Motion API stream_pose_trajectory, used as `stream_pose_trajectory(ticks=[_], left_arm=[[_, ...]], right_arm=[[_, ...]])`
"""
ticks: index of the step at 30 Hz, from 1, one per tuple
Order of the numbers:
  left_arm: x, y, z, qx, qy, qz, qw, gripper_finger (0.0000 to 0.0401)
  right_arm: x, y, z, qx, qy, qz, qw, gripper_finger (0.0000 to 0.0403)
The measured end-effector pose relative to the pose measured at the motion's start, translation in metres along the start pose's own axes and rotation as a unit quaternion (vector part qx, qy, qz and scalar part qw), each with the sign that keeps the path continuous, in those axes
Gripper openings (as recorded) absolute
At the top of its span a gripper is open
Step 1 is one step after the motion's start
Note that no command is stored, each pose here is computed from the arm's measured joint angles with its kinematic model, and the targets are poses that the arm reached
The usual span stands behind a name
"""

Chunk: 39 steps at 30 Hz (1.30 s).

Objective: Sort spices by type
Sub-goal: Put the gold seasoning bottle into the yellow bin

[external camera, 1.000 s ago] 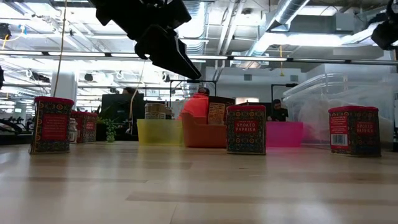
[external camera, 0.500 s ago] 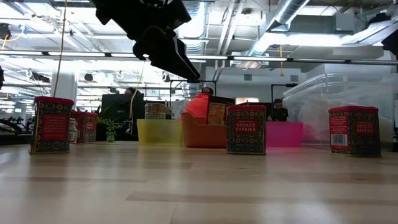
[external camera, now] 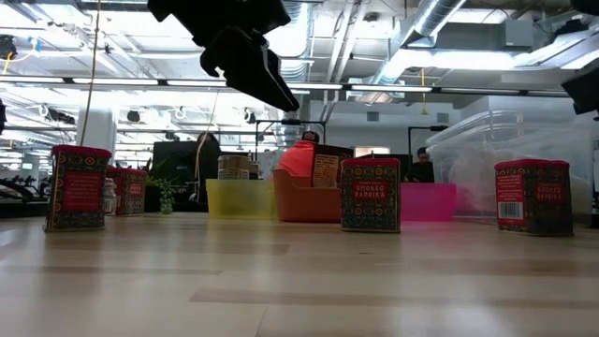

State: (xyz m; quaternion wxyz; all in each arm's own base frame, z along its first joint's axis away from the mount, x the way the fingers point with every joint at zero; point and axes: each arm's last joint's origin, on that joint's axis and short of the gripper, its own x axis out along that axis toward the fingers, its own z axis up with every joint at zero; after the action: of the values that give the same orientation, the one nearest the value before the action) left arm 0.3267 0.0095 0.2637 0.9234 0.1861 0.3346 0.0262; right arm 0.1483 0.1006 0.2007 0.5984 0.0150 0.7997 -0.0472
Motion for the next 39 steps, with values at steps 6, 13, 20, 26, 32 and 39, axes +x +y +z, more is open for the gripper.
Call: stream_pose_trajectory(ticks=[6,13,20,26,32,39], left_arm=[[-0.002,-0.001,-0.002,-0.001,0.011,-0.003,1.0,0.0233],[-0.036,0.008,0.002,-0.022,0.0,0.024,0.999,0.0233],[-0.06,0.012,0.002,-0.082,-0.009,0.026,0.996,0.0233],[-0.06,0.009,-0.006,-0.097,0.032,0.014,0.995,0.0233],[-0.062,0.002,-0.012,-0.102,0.071,-0.001,0.992,0.0233],[-0.071,-0.004,-0.014,-0.112,0.086,-0.002,0.99,0.0233]], right_arm=[[0.004,0.003,0.005,-0.021,0.008,-0.005,1.0,0.0302],[-0.016,-0.005,0.019,-0.009,-0.041,-0.017,0.999,0.0302],[-0.06,-0.013,0.043,-0.036,-0.127,0.01,0.991,0.0302],[-0.087,-0.019,0.089,-0.1,-0.164,-0.028,0.981,0.0302],[-0.098,-0.031,0.151,-0.14,-0.133,-0.029,0.981,0.0302],[-0.112,-0.033,0.198,-0.212,-0.11,-0.032,0.971,0.0307]])
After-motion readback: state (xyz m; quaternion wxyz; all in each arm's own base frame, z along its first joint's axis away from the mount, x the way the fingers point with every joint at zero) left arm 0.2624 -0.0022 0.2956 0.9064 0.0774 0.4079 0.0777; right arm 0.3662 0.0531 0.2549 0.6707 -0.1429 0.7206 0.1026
